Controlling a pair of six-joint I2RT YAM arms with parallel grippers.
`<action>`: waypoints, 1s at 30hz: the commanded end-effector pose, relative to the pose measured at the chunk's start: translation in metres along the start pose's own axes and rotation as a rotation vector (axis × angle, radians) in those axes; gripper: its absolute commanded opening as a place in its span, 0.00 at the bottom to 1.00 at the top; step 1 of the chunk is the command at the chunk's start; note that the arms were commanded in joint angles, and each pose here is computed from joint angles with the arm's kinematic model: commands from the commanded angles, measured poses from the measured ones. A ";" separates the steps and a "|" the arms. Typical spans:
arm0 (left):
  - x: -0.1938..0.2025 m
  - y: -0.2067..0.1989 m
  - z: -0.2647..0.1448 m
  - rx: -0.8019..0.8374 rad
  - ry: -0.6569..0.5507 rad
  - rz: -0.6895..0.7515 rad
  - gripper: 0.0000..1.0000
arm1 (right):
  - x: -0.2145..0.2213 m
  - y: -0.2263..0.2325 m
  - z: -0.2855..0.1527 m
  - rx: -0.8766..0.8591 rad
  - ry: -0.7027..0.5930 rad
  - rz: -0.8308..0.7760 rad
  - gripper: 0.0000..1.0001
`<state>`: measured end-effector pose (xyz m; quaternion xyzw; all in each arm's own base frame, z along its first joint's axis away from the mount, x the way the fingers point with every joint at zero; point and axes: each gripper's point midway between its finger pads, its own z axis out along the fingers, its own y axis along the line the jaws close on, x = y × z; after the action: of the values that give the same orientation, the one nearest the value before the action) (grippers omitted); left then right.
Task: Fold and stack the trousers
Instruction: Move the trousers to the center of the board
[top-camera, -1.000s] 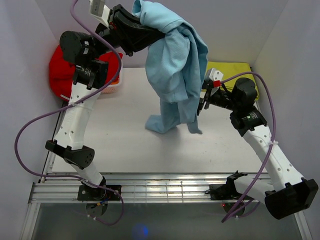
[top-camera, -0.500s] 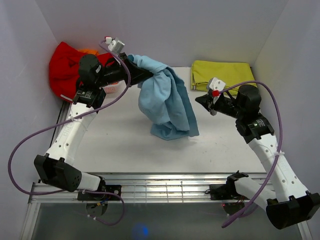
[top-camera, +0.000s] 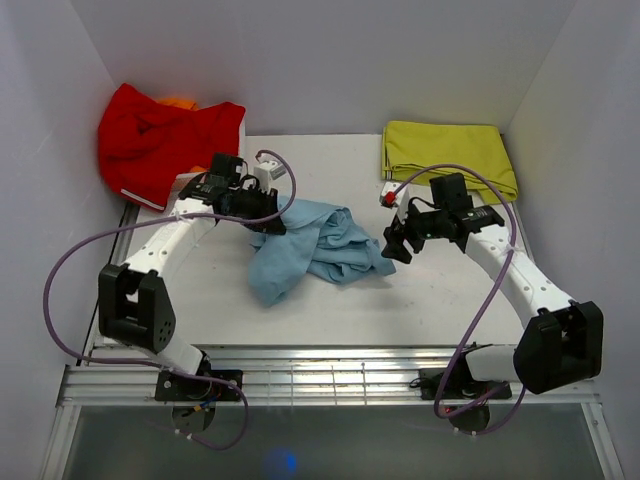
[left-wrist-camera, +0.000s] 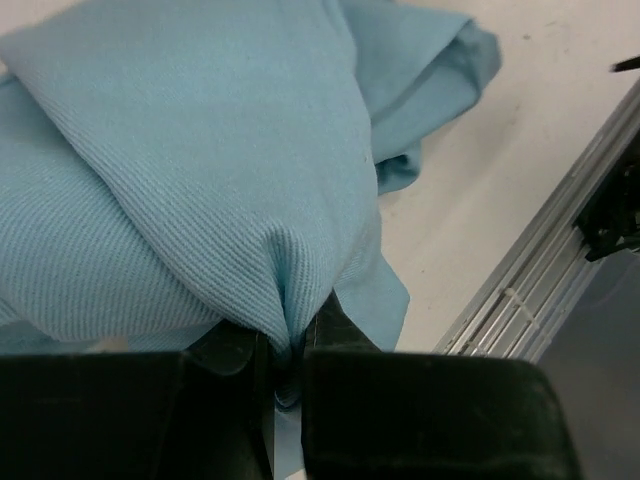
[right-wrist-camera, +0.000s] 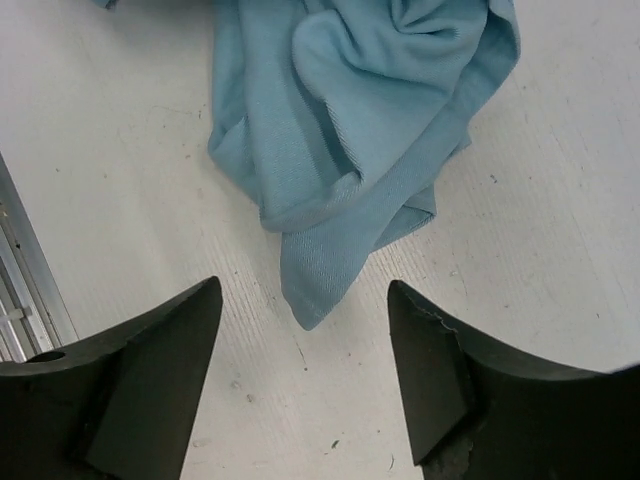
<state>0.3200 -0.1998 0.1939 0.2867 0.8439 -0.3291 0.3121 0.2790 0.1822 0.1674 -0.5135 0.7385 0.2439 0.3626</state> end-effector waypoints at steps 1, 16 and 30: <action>-0.017 0.007 0.010 -0.049 0.038 0.002 0.11 | -0.032 -0.002 -0.005 -0.006 -0.083 -0.050 0.74; -0.105 0.087 -0.031 -0.108 -0.061 -0.048 0.98 | 0.004 -0.007 0.031 0.018 0.024 0.048 0.96; 0.060 0.059 -0.047 -0.046 -0.076 -0.282 0.98 | 0.018 0.001 0.086 -0.078 0.008 0.398 0.95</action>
<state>0.3070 -0.1005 0.1574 0.1275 0.8923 -0.3291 0.2815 0.2932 0.2131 0.0938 -0.4058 0.8206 0.2942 0.2747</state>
